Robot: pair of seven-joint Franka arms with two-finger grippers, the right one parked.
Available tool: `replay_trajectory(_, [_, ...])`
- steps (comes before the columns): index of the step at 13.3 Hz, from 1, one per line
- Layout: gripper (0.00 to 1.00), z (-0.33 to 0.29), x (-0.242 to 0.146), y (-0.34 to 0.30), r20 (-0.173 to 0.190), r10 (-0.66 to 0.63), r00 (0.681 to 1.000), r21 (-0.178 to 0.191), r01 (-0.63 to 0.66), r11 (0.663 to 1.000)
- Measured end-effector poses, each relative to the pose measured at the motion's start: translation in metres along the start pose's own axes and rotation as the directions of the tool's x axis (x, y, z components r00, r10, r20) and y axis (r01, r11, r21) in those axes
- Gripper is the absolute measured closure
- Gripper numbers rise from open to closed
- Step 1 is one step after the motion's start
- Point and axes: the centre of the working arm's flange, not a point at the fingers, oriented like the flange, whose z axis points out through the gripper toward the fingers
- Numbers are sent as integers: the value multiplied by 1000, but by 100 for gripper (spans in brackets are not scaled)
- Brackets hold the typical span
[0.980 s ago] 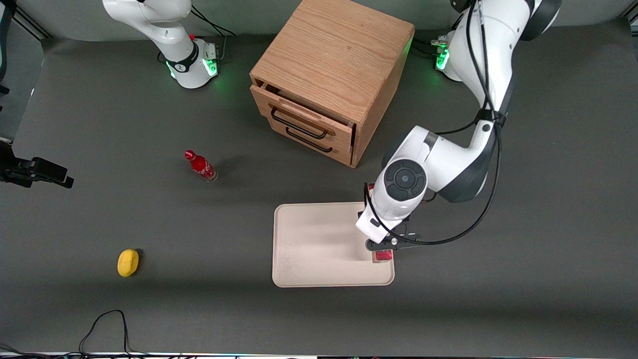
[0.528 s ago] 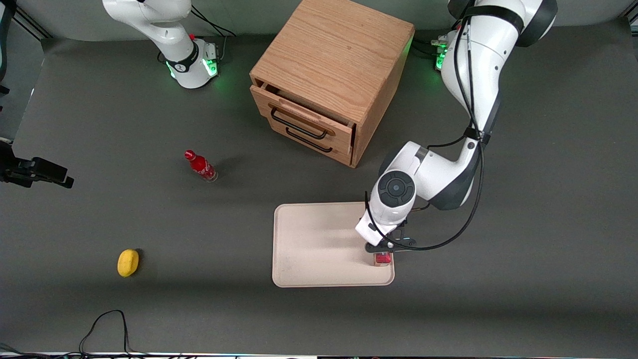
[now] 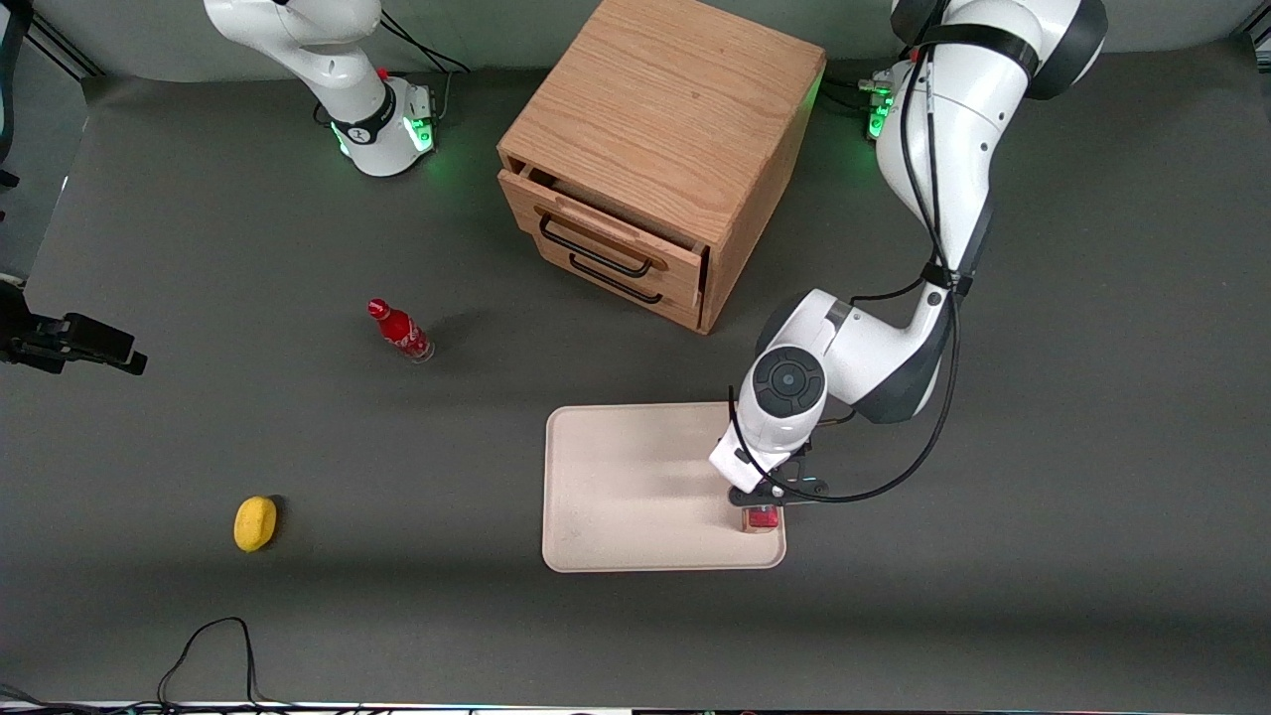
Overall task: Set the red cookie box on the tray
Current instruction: 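Lower the box onto the tray and open the left gripper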
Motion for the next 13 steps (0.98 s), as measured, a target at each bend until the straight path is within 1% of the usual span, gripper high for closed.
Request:
replay_trajectory(1, [84,0,0,0,0,0,1000,0,0,1000])
replay_trajectory(3, [59,1,0,0,0,0,1000,0,0,1000])
replay_trajectory(4, [49,1,0,0,0,0,1000,1,0,1000])
replay_trajectory(8, [4,2,0,0,0,-1,1000,0,1,1000])
replay_trajectory(9, [0,0,1,0,-3,-2,1000,-2,2,1000])
replay_trajectory(11, [0,-15,4,-3,-8,-7,1000,-1,7,1000])
replay_trajectory(13, [0,-60,3,-11,3,-16,1000,21,16,1000])
